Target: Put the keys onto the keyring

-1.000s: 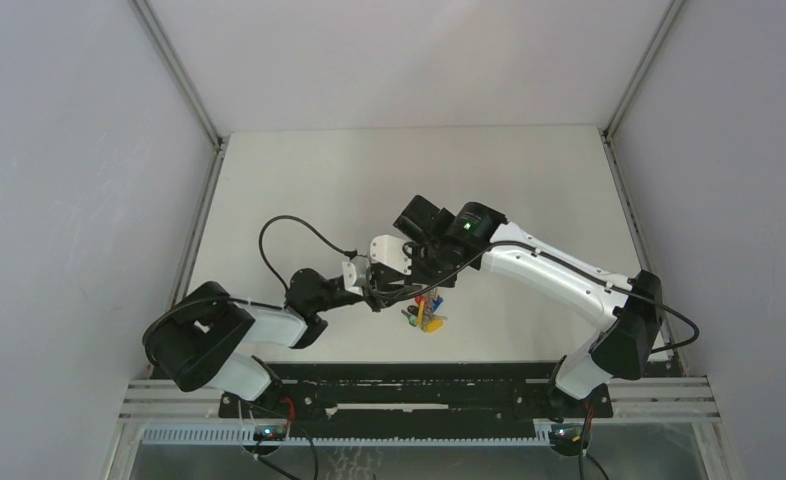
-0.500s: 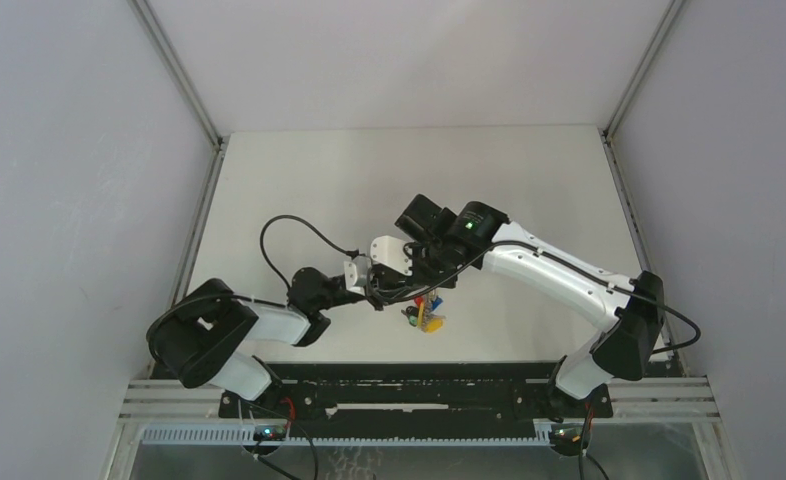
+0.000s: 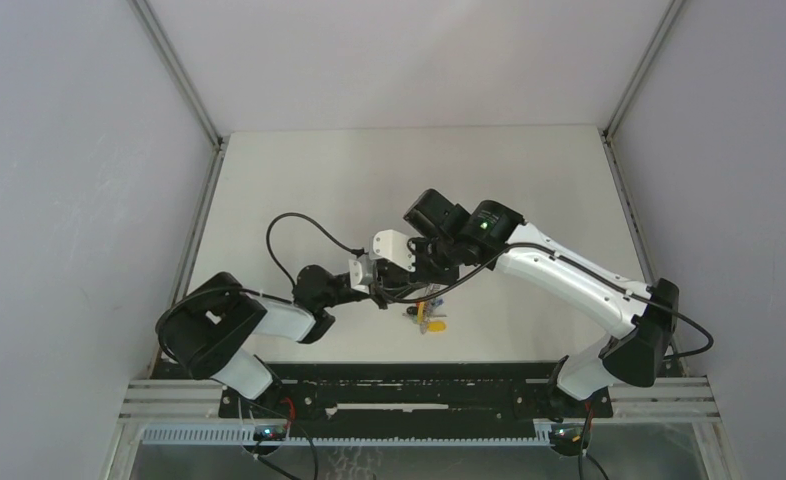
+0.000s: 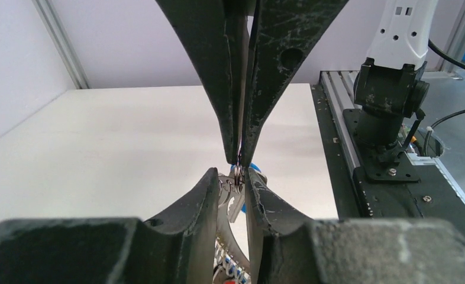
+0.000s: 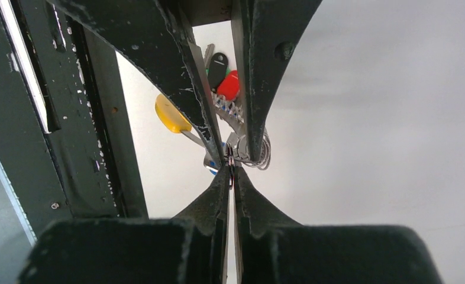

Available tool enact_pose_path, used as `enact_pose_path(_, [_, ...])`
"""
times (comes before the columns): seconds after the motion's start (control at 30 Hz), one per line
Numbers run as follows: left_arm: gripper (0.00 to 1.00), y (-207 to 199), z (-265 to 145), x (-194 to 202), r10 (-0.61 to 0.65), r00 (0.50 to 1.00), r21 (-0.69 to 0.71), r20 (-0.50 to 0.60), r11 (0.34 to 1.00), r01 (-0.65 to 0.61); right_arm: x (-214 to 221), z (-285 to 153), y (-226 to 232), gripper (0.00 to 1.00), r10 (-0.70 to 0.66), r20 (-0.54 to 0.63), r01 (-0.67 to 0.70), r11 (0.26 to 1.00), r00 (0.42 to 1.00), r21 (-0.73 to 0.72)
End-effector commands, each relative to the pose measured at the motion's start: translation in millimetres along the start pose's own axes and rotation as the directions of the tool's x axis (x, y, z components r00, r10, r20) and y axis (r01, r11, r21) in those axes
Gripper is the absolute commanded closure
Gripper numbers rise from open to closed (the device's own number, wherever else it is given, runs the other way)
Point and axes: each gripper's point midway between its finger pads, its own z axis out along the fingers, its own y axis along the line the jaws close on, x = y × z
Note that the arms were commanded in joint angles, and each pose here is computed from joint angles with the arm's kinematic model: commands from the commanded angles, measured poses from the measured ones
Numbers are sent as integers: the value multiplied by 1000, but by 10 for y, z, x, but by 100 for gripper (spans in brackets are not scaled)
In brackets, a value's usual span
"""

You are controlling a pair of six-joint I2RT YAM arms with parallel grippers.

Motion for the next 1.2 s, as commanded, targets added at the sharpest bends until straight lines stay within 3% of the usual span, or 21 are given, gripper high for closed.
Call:
enact_pose_path(0.0, [73, -6, 66, -13, 17, 1000, 24, 1, 1000, -17, -260, -139, -87, 100, -41, 124, 34, 998, 991, 58])
enact_pose_path(0.2, [77, -23, 65, -90, 26, 1000, 28, 17, 999, -27, -252, -116, -76, 100, -46, 119, 40, 998, 992, 51])
enact_pose_path(0.4, [99, -14, 56, -134, 40, 999, 18, 26, 999, -41, -245, -89, -60, 100, -46, 112, 41, 998, 993, 41])
enact_pose_path(0.63, [100, 49, 12, -151, 52, 998, -34, 30, 998, -51, -185, -109, -64, 100, -5, 135, -3, 999, 991, 55])
enact_pose_path(0.7, [100, 51, 4, -160, 55, 998, -39, 32, 998, -54, -157, -128, -72, 95, 28, 167, -37, 998, 986, 55])
enact_pose_path(0.93, [100, 72, -2, -178, 55, 998, -53, 36, 997, -53, -177, -398, -103, 75, 157, 427, -173, 985, 890, -3])
enact_pose_path(1.17, [100, 55, -10, -272, 66, 996, -53, 56, 997, -63, -148, -344, -88, 73, 229, 480, -208, 973, 847, -96])
